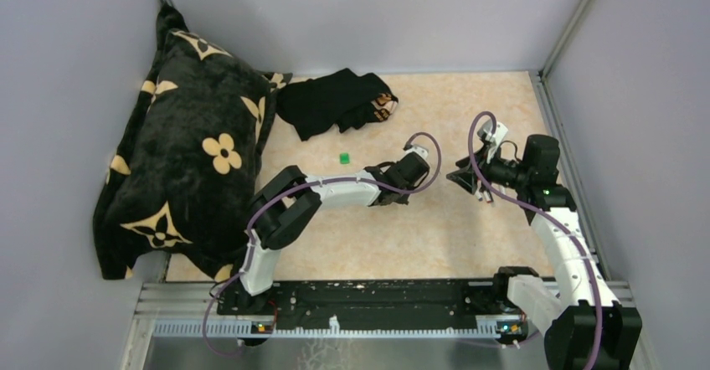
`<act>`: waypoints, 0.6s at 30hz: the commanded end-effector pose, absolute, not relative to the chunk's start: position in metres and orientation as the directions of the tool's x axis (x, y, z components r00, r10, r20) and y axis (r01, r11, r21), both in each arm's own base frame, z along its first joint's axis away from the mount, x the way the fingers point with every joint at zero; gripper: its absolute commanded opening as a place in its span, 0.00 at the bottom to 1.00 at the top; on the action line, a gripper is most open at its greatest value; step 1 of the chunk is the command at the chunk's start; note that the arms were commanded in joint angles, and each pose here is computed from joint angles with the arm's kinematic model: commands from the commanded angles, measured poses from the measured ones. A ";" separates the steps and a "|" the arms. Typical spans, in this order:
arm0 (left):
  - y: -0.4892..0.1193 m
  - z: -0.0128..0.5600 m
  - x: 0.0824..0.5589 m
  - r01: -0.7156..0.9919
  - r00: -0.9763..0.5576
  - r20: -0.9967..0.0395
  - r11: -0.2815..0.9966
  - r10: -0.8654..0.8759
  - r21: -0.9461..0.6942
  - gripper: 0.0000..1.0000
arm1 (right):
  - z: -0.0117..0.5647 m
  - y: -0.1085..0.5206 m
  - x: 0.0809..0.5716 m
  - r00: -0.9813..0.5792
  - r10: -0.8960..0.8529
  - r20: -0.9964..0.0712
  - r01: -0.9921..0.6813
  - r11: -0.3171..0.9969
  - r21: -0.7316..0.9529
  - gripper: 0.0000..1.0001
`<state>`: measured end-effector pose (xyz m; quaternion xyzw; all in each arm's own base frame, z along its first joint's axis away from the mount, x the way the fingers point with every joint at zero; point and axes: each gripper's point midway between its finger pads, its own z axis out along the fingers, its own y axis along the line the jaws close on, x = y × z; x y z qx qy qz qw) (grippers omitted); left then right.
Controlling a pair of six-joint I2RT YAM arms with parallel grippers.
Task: Insert the pens into the pen caps
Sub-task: Pick up the pen from the center of the board.
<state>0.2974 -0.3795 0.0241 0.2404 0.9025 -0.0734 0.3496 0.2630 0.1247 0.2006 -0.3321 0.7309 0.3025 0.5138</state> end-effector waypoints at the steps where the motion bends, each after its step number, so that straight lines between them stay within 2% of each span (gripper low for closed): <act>1: -0.373 0.006 0.289 0.497 -0.650 -0.615 0.862 0.447 0.101 0.26 | 0.213 0.123 0.269 -0.206 -0.167 -0.964 -0.798 0.599 0.066 0.47; 5: -0.375 -0.002 0.284 0.508 -0.663 -0.595 0.857 0.455 0.089 0.22 | 0.213 0.123 0.269 -0.207 -0.168 -0.964 -0.797 0.601 0.066 0.47; 10: -0.381 -0.007 0.275 0.545 -0.671 -0.576 0.838 0.466 0.042 0.00 | 0.214 0.123 0.268 -0.204 -0.168 -0.964 -0.798 0.599 0.065 0.47; 18: -0.392 0.042 0.274 0.540 -0.637 -0.687 0.838 0.350 -0.074 0.00 | 0.217 0.125 0.265 -0.195 -0.171 -0.966 -0.809 0.585 0.059 0.47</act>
